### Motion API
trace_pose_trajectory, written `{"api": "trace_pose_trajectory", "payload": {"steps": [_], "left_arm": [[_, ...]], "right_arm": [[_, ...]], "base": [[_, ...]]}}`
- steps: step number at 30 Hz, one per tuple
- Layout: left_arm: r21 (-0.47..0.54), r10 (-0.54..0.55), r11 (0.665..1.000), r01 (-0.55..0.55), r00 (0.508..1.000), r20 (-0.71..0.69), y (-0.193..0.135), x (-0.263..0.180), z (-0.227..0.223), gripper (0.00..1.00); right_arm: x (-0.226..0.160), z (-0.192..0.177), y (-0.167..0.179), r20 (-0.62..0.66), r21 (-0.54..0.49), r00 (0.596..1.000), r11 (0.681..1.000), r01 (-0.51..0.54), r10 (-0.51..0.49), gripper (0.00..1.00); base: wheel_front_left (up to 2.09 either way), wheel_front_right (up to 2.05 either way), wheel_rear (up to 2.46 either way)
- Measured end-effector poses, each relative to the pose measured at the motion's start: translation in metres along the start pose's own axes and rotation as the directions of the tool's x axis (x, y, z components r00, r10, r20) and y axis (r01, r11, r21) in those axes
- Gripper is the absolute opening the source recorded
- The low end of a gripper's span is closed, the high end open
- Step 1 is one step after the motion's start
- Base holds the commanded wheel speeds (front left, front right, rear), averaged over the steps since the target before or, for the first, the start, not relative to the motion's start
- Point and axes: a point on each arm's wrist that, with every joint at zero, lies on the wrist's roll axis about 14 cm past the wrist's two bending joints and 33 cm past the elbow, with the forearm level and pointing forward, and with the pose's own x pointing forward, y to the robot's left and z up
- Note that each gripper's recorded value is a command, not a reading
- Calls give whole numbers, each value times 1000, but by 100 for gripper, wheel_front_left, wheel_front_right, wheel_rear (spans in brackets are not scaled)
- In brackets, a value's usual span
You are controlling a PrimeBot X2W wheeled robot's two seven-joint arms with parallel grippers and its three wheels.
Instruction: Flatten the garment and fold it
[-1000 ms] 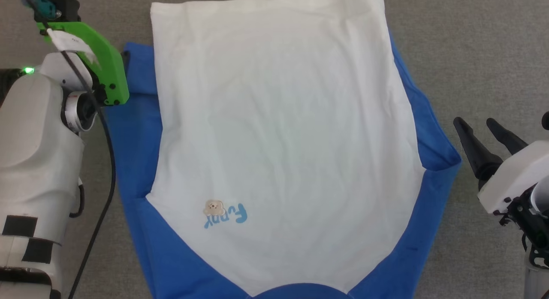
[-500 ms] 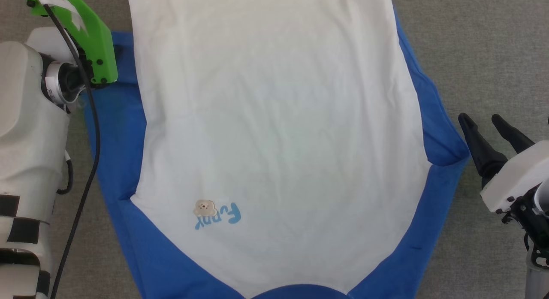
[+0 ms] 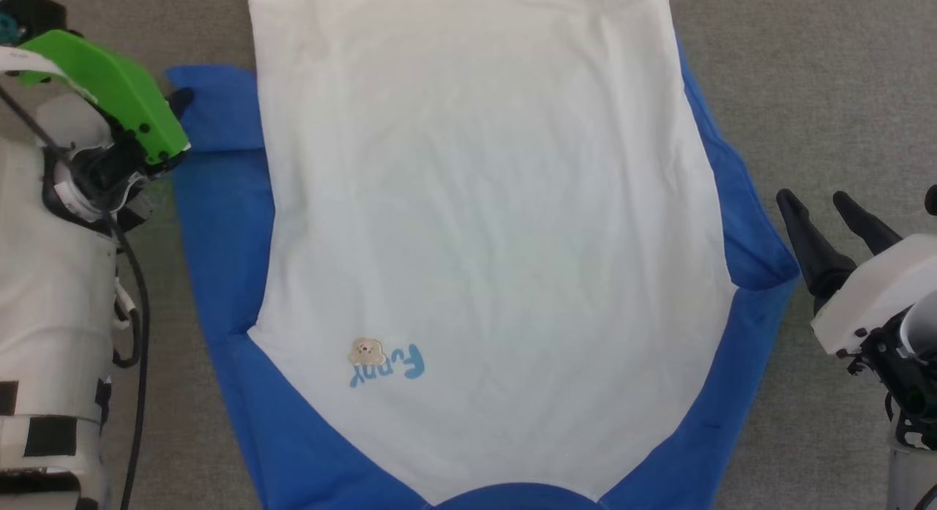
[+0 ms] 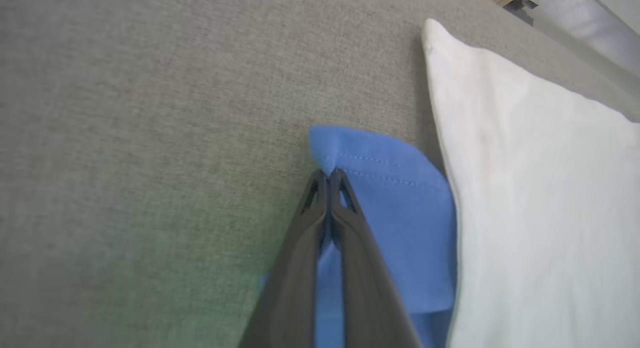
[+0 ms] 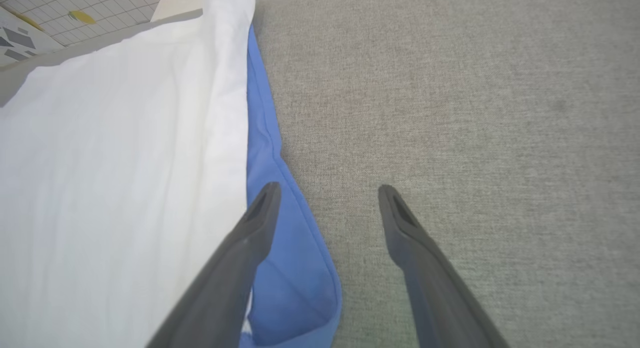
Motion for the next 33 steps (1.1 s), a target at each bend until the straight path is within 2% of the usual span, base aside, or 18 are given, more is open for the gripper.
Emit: {"api": "trace_pose_trajectory", "payload": {"steps": [3,7,13,17,25,29,33], "left_arm": [[-27,-11,1000,13,995,101,4,-21,24,0],[-26,-49,998,58,963,264,-1,-60,63,0],[63,-96,995,77,909,405,-16,-119,93,0],[141,-183,981,131,864,469,-46,-158,105,0],[336,-428,891,305,811,399,-137,-200,68,0],[403,-539,820,406,786,303,-184,-207,31,0],[426,-617,753,502,763,192,-221,-200,-9,0]], "right_arm": [[-3,5,5,18,0,1000,1000,-13,13,100],[-9,13,12,45,2,999,1000,-30,30,100],[-23,19,23,76,4,995,998,-59,59,100],[-35,24,29,100,6,992,997,-74,73,100],[-59,30,34,143,6,986,996,-88,86,100],[-70,34,34,165,13,982,996,-90,87,100],[-77,31,27,170,24,983,997,-75,69,100]], "base": [[0,0,0],[0,0,0],[0,0,0],[0,0,0],[0,0,0],[0,0,0],[0,0,0]]}}
